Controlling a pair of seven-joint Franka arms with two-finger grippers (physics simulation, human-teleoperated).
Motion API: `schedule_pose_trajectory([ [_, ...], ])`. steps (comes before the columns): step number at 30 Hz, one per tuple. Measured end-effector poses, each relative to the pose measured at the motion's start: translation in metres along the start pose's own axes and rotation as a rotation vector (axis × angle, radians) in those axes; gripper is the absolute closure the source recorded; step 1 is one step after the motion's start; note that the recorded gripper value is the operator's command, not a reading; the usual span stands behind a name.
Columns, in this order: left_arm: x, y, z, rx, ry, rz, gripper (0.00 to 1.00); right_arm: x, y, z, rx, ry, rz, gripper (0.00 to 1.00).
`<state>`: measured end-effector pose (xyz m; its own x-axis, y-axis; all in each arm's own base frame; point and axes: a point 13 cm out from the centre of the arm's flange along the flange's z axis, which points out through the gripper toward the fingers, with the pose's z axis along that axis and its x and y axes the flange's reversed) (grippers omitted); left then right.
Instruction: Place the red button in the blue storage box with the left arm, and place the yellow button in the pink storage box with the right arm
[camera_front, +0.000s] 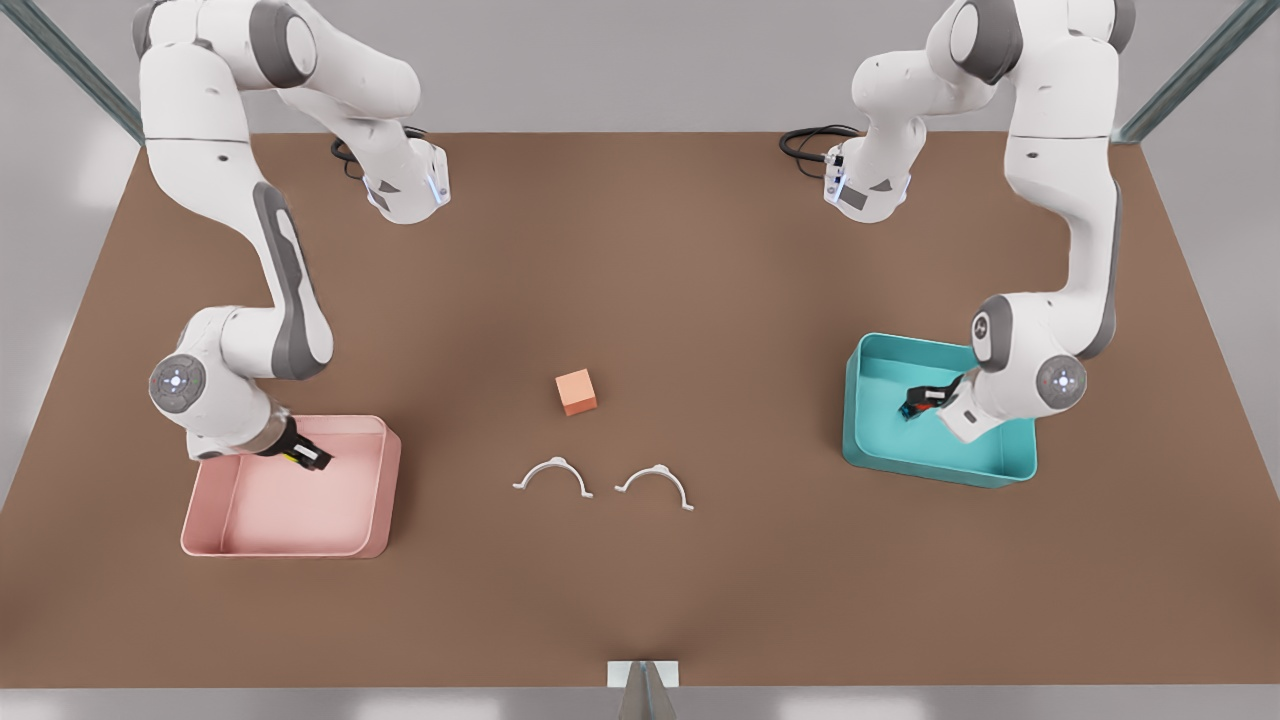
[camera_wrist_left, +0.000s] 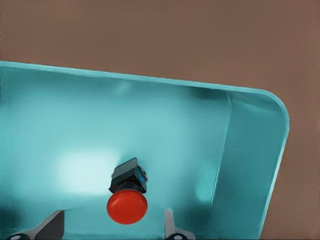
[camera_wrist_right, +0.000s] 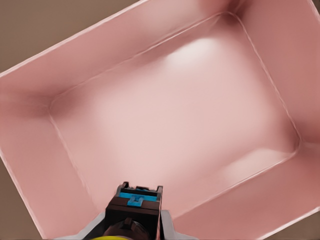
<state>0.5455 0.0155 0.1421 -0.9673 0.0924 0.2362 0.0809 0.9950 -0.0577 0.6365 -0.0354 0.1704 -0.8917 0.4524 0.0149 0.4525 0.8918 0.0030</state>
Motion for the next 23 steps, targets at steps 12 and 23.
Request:
schedule_pose_trajectory([
  [12,0.012,-0.054,-0.348,-0.043,-0.343,0.072,0.0,-0.038,0.019,-0.1,-0.027,-0.092,-0.244,0.0],
  [23,0.025,-0.044,-0.337,-0.058,-0.269,0.073,0.0,-0.013,0.017,-0.206,0.019,0.006,-0.328,0.0],
])
